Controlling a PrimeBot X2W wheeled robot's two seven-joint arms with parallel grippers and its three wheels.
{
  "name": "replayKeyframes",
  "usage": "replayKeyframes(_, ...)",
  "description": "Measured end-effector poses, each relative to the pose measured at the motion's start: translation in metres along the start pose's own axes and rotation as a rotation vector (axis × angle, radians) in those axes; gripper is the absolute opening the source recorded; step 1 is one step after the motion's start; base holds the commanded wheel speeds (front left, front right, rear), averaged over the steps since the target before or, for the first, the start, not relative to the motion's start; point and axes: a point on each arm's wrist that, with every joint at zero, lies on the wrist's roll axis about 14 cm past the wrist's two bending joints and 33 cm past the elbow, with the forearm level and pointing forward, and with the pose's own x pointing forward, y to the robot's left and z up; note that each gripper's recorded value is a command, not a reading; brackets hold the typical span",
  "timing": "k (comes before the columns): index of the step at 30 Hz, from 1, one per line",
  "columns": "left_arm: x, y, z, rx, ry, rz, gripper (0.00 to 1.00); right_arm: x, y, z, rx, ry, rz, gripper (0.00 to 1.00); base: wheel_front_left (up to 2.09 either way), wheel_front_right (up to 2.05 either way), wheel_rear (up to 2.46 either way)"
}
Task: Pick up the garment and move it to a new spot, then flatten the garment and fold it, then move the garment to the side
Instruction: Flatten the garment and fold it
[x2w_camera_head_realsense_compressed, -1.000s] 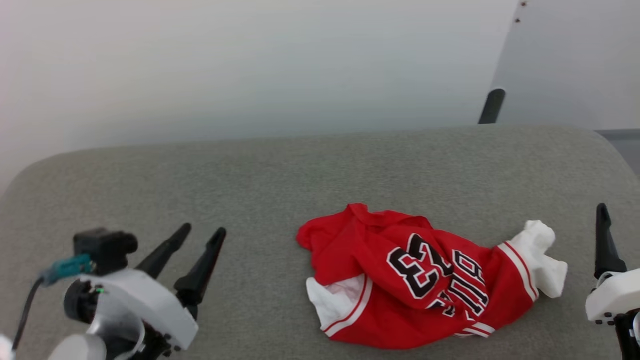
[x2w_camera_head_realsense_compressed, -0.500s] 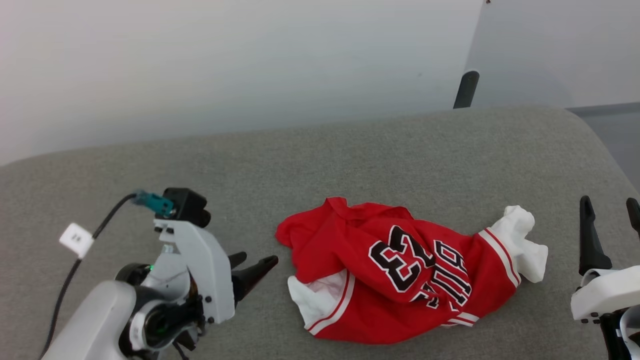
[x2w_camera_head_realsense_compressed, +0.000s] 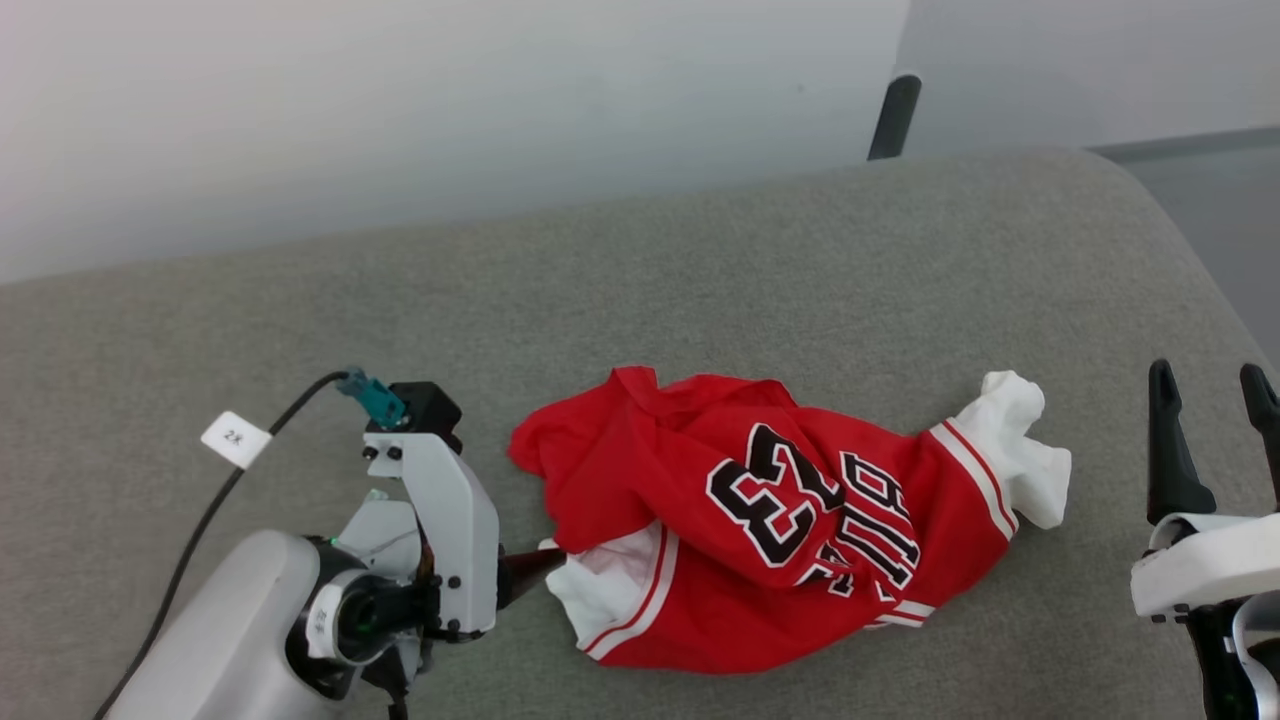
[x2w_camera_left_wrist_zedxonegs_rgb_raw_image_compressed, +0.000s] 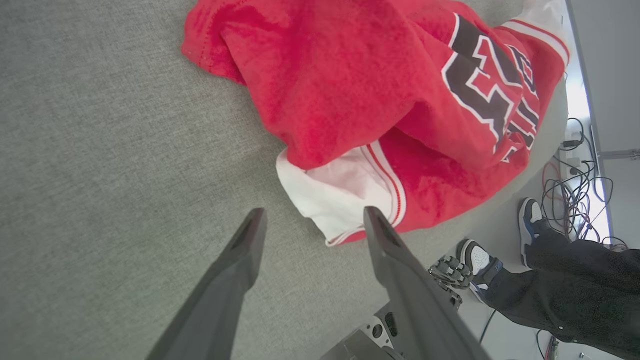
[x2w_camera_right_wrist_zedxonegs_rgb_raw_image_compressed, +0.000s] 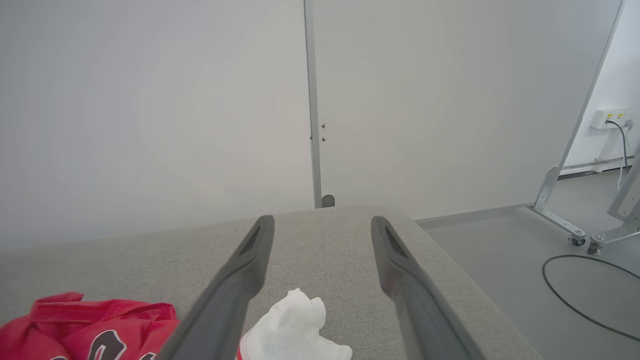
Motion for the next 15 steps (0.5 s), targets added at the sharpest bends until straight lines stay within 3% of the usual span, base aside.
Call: replayKeyframes(15,0.057,0.032,-0.023,-0.049,0.154,0.053,1.00,0.011,-0.012,-0.023,0.008,0.039,-0.040,1.00,0.00,0.00,0.00)
